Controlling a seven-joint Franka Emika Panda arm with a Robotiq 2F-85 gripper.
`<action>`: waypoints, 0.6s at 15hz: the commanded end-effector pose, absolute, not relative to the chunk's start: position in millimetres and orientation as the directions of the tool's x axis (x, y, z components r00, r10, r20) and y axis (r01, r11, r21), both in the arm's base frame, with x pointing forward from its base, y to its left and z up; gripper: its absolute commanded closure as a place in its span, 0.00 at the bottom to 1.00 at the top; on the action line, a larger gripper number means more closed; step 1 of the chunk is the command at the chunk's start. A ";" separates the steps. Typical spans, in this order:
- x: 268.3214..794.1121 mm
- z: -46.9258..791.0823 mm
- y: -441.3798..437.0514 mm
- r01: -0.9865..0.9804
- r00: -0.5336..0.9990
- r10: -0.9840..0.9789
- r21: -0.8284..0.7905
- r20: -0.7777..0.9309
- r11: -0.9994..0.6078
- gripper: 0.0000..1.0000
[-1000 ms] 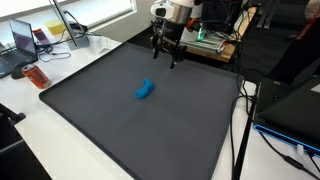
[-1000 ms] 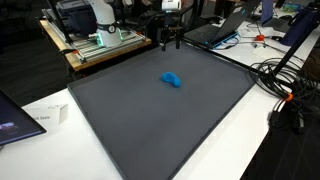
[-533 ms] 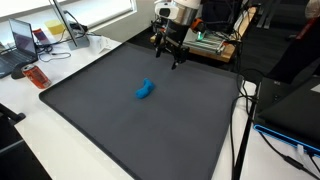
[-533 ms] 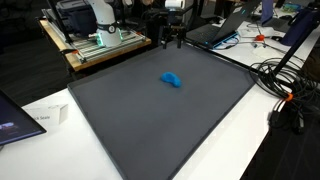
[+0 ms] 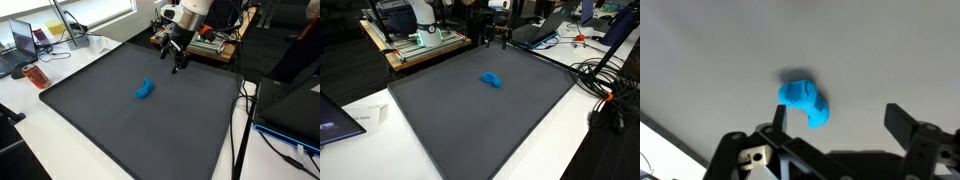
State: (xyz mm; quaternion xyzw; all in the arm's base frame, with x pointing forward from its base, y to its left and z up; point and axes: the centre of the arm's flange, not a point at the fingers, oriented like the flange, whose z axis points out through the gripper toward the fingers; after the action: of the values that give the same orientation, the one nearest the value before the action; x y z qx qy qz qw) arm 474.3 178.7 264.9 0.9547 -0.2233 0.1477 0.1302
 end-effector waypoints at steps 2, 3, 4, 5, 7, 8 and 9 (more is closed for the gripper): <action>493.0 243.1 199.8 -0.591 0.783 -0.486 0.224 0.387 -0.775 0.00; 495.2 238.4 203.3 -0.614 0.769 -0.503 0.234 0.394 -0.754 0.00; 496.8 234.5 206.4 -0.634 0.754 -0.520 0.240 0.401 -0.735 0.00; 497.9 231.4 209.4 -0.656 0.737 -0.538 0.242 0.409 -0.715 0.00; 499.4 225.1 214.4 -0.692 0.707 -0.564 0.250 0.427 -0.677 0.00; 499.8 222.6 217.1 -0.710 0.690 -0.578 0.251 0.436 -0.658 0.00; 499.9 219.8 219.8 -0.727 0.675 -0.590 0.259 0.443 -0.636 0.00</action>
State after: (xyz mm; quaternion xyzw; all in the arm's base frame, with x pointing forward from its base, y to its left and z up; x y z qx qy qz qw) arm 491.9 207.0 229.3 0.9088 -0.3408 0.1482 0.1896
